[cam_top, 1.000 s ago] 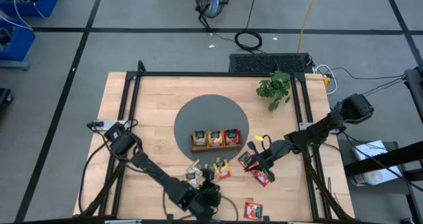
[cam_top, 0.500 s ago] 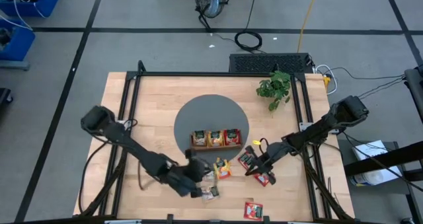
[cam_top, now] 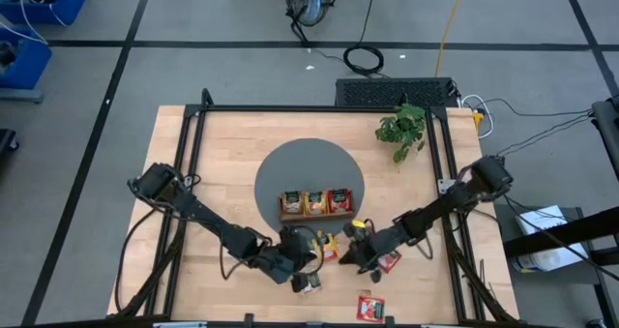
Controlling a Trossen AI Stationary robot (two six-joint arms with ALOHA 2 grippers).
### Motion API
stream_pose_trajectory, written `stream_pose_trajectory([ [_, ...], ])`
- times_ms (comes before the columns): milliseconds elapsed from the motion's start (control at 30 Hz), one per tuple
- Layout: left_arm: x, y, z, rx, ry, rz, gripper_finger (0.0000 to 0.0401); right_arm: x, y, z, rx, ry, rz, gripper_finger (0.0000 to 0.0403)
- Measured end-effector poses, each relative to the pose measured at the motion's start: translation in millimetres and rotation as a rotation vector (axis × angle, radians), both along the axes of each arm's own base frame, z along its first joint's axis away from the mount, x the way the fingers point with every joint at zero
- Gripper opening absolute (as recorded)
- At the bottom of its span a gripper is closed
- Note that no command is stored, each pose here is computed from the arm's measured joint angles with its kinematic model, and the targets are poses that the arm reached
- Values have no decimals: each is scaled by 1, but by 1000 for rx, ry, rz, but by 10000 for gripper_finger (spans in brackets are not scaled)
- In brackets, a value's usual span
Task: Pick & Place Tea
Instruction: Put the top yellow tea bag into the middle section of the wooden organizer
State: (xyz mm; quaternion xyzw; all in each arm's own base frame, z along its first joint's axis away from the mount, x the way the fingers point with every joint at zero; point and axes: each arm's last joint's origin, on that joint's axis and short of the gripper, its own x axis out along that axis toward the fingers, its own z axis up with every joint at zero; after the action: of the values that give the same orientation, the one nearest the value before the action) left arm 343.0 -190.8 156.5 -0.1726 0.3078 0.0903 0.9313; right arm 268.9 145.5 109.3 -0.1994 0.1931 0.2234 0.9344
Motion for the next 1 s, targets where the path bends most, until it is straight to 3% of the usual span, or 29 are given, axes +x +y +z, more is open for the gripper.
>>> stream_pose_trajectory([
  [100,-1,5,-1,-21,37,75,19,10,3,-9,-59,1,-38,1],
  [233,-1,7,-1,-9,43,81,44,16,7,-12,-69,4,-49,1],
  [667,7,10,-17,-38,60,107,197,18,0,-24,-73,95,-105,0],
  [1000,13,20,-22,-62,74,132,225,20,-10,-28,-41,166,-146,0],
])
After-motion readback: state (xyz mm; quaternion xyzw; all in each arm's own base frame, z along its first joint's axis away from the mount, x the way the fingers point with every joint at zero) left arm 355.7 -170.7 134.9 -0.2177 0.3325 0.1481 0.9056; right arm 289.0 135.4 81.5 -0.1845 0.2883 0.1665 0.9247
